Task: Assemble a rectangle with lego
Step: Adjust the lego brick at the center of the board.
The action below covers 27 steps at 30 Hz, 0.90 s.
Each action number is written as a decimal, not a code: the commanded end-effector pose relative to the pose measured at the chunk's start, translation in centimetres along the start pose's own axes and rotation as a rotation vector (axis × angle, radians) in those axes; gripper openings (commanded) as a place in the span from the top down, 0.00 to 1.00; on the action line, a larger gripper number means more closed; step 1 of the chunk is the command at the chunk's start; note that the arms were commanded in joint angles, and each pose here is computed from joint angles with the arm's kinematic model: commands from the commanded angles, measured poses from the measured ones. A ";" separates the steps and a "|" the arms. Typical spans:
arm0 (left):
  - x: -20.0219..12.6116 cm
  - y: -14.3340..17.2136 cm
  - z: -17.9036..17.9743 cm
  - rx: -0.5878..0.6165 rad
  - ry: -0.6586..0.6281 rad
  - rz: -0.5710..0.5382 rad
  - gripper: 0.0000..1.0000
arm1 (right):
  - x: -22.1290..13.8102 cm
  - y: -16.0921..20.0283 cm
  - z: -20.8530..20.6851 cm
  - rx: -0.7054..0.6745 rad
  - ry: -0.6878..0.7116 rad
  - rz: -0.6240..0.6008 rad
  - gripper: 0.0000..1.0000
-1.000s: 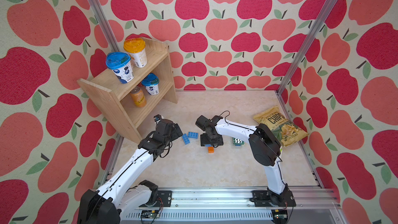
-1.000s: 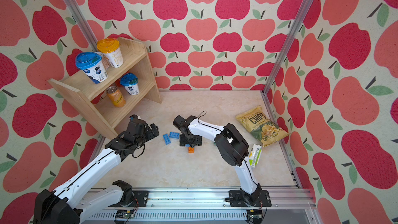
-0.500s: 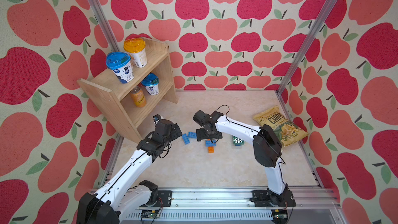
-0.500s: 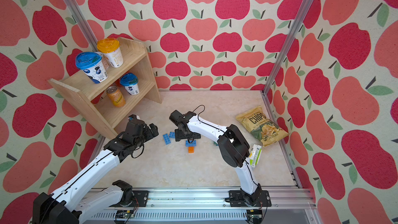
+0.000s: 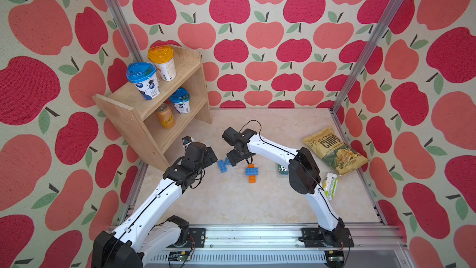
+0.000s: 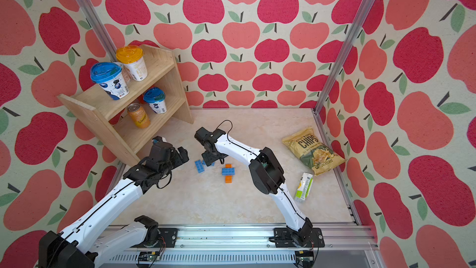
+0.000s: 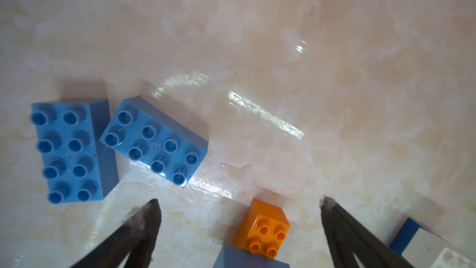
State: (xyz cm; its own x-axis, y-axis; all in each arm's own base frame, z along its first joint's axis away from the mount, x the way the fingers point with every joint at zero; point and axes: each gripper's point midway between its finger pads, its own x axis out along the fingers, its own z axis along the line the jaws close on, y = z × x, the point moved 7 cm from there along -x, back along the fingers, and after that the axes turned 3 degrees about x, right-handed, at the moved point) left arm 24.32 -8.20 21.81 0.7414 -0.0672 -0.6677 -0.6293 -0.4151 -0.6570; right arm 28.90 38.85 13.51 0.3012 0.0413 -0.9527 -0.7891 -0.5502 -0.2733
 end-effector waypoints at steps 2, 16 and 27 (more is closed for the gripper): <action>-0.3 -0.5 0.2 0.006 -0.034 -0.005 0.03 | 0.3 0.2 1.2 -0.113 0.005 0.042 0.00; -0.2 -0.5 0.1 0.011 -0.029 0.000 0.03 | 4.1 -0.6 -1.3 0.063 0.051 0.108 0.01; 0.0 -0.4 0.1 0.010 -0.028 0.013 0.03 | 2.4 -2.9 -2.6 0.163 -0.016 0.030 0.05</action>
State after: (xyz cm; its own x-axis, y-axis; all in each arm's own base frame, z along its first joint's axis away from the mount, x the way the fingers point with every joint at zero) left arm 24.54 -8.24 21.73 0.7371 -0.0623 -0.6730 -0.6327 -0.4138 -0.6546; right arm 33.67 37.30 10.74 0.2601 -0.0127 -0.9655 -0.8755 -0.4249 -0.2302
